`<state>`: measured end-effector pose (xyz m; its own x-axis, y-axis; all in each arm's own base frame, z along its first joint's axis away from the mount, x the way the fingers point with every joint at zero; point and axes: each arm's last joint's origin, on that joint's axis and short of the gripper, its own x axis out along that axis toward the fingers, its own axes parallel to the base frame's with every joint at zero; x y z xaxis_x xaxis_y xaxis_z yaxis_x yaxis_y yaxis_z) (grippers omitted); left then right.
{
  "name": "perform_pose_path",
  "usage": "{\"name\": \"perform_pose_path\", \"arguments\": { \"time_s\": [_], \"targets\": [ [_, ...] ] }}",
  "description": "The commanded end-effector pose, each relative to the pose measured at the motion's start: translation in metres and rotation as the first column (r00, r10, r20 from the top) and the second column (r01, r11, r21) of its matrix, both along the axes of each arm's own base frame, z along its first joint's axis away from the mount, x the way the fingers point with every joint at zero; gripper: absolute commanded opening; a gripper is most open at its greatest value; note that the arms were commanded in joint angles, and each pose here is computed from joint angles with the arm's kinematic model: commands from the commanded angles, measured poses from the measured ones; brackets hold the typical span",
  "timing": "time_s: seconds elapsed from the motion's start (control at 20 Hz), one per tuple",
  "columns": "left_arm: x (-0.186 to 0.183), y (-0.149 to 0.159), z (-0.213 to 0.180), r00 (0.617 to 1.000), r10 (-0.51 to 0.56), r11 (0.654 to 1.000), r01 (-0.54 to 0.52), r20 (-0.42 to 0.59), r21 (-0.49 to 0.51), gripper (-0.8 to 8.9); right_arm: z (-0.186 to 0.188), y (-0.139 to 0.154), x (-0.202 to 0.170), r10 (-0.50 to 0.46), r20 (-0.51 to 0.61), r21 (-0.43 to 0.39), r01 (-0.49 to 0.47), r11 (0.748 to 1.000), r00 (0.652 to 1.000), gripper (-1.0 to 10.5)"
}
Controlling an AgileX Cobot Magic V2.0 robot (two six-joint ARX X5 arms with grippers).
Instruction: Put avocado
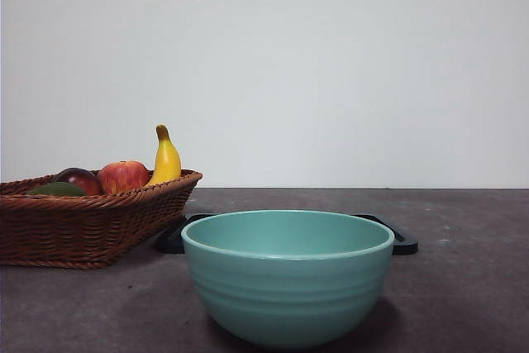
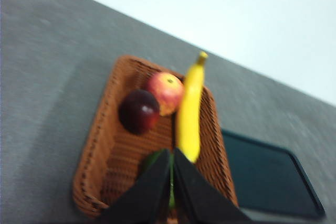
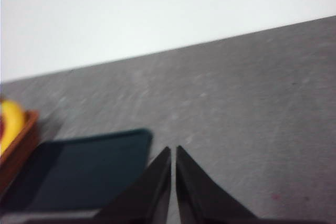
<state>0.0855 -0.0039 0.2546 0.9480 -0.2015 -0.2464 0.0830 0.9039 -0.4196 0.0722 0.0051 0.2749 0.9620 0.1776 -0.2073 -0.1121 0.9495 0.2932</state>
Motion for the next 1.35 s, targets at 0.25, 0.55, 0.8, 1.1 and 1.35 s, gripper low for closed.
{"name": "perform_pose_path", "arguments": {
  "time_s": [0.25, 0.55, 0.8, 1.1, 1.35],
  "targets": [
    [0.007, -0.004, 0.041, 0.982, -0.18, 0.978, 0.185, -0.061, 0.092, 0.09, 0.048, 0.004, 0.004, 0.176, -0.135, -0.093, -0.19, 0.977, 0.975, 0.1],
    [0.011, -0.008, 0.068, 0.937, -0.317, 0.938, 0.332, -0.145, 0.095, 0.09, 0.076, 0.007, 0.015, 0.273, -0.279, -0.095, -0.309, 0.946, 0.921, 0.1],
    [0.003, -0.012, 0.085, 0.902, -0.375, 0.907, 0.405, -0.214, 0.118, 0.09, 0.085, 0.014, 0.02, 0.356, -0.369, -0.092, -0.415, 0.905, 0.859, 0.1],
    [-0.002, -0.012, 0.082, 0.875, -0.393, 0.891, 0.438, -0.281, 0.117, 0.09, 0.085, 0.021, 0.019, 0.416, -0.378, -0.089, -0.479, 0.873, 0.827, 0.1],
    [-0.002, -0.012, 0.082, 0.876, -0.393, 0.892, 0.437, -0.282, 0.115, 2.37, 0.085, 0.021, 0.019, 0.415, -0.38, -0.078, -0.476, 0.876, 0.826, 1.3]
  ]
}}
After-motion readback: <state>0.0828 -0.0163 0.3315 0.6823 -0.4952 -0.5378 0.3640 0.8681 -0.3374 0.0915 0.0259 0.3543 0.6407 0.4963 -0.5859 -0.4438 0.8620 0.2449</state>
